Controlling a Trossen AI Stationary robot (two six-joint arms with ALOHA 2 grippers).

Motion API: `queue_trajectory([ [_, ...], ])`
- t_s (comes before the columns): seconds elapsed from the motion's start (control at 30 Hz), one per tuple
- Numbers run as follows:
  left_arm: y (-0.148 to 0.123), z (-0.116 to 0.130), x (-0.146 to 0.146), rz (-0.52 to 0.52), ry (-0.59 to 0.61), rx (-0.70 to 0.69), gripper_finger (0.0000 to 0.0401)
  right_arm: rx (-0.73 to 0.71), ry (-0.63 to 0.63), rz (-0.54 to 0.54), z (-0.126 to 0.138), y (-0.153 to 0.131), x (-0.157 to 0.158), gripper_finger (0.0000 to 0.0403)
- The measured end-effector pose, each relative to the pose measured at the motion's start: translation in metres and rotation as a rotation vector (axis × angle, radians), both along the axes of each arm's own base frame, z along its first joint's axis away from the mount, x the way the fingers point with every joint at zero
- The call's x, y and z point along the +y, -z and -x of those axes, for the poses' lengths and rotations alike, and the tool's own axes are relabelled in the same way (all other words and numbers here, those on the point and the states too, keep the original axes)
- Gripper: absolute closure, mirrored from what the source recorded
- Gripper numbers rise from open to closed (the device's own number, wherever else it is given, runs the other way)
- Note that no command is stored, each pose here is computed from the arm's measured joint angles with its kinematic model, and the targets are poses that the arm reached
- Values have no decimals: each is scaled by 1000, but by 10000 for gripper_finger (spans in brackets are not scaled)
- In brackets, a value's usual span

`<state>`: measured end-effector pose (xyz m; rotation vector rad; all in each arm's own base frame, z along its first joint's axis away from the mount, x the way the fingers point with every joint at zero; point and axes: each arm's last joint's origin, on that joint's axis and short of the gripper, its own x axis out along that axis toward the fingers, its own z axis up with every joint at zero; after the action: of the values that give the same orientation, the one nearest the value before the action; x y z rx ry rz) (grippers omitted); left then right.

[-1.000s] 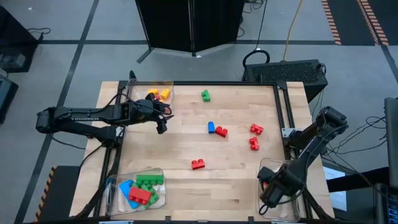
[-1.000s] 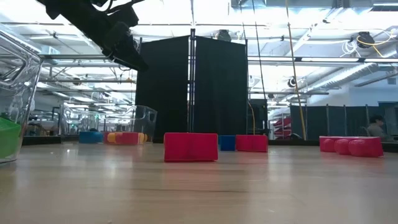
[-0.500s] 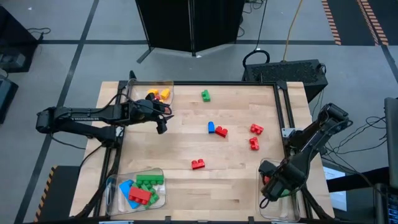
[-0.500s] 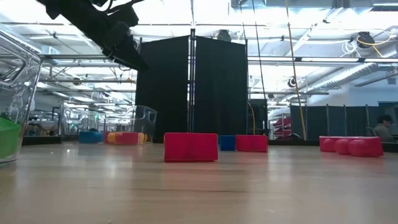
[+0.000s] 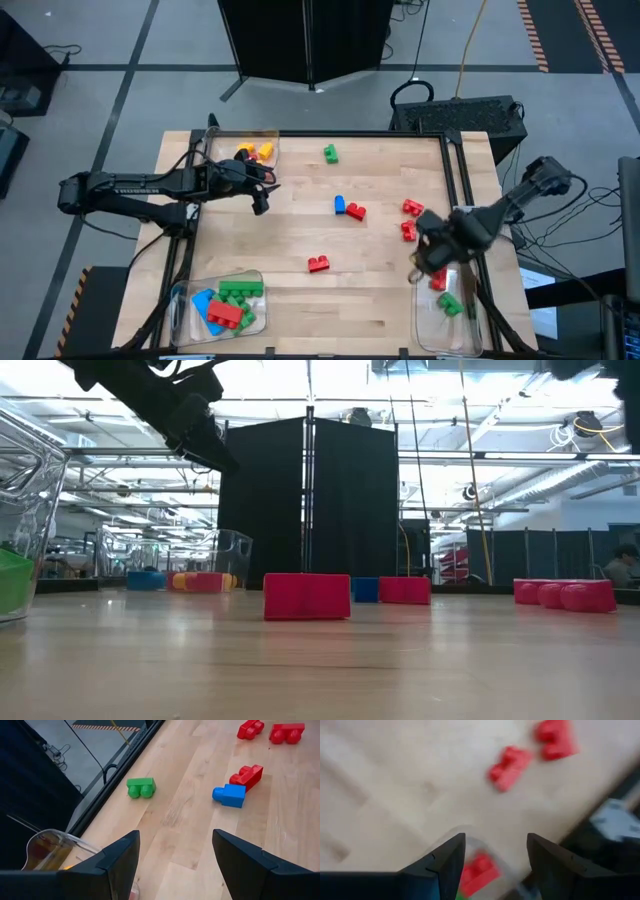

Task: Sort blocks by size
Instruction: Put the two-stud red game piece into the bottom right transparent bin

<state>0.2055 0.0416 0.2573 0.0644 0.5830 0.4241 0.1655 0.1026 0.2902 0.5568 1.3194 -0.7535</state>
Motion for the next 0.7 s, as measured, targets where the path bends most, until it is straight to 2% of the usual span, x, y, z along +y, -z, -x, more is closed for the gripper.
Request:
queue_trajectory([
  [0.1, -1, -1, 0, -1, 0, -9, 150, 75, 63, 22, -4, 0, -22, 202],
  [0.17, -1, -1, 0, -3, 0, -15, 150, 98, 59, 17, -11, 1, -34, 202],
  [0.3, -2, -1, 0, -4, 0, -22, 150, 133, 6, 8, -28, 7, -58, 202],
  [0.43, -2, -1, 0, -3, 0, -22, 150, 232, -57, 5, -43, 18, -87, 202],
  [0.57, -1, -1, 0, -2, 0, -15, 150, 335, -117, -26, -56, 33, -116, 202],
  [0.7, -1, -1, 0, -2, 0, -13, 150, 376, -165, -71, -70, 51, -141, 202],
])
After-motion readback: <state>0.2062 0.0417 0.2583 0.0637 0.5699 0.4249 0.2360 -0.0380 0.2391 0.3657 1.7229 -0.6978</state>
